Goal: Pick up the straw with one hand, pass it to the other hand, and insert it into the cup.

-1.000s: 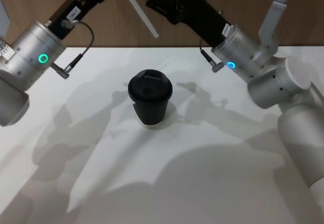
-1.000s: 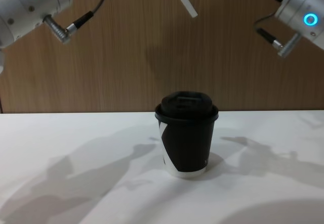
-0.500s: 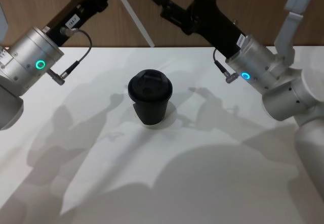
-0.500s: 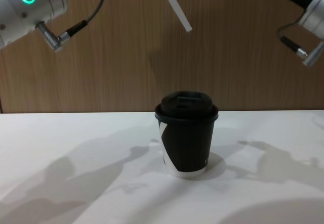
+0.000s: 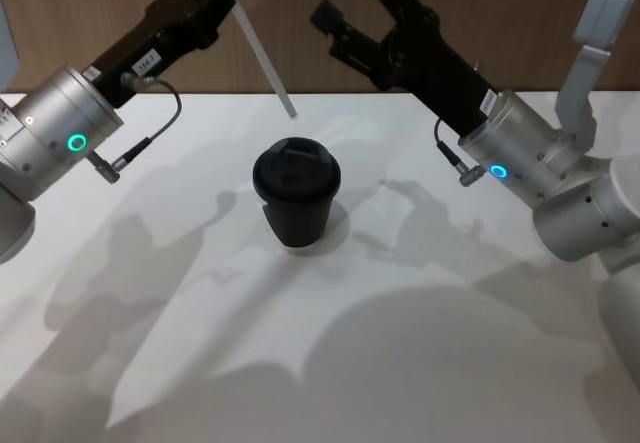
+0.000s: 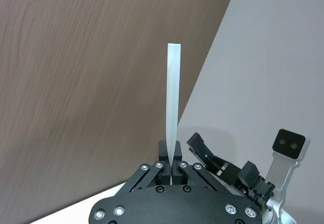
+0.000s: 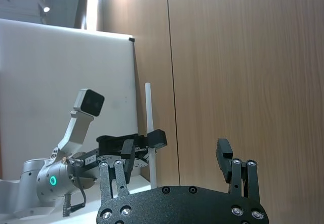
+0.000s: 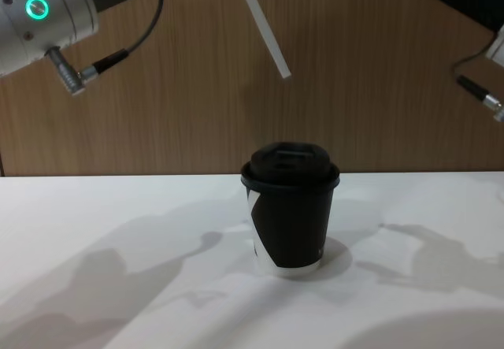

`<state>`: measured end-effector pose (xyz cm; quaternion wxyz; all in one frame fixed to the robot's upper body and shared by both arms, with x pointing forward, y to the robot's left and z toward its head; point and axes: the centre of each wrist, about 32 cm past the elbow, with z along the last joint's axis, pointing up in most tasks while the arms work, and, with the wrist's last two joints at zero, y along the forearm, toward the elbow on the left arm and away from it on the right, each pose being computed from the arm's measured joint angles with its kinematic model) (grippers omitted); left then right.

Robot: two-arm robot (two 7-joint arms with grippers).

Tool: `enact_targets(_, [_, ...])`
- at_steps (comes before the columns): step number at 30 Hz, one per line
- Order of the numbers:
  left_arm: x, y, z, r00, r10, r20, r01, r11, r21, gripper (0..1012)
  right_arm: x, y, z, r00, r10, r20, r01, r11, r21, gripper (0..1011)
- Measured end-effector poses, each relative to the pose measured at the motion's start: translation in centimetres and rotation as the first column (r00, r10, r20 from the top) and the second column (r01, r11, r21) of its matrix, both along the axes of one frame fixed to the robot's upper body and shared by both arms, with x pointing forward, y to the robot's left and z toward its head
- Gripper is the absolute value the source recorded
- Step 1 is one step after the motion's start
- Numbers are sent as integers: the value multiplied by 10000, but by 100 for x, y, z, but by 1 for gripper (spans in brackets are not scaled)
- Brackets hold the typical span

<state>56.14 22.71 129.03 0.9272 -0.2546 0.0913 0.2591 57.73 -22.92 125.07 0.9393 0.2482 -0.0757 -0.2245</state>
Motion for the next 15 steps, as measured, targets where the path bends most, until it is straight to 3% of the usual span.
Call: enact_targets(15, [-38, 31, 0, 9996, 133, 260, -159, 9949, 1001, 18, -59, -30, -31, 9998, -110, -148, 109, 9999, -77, 1001])
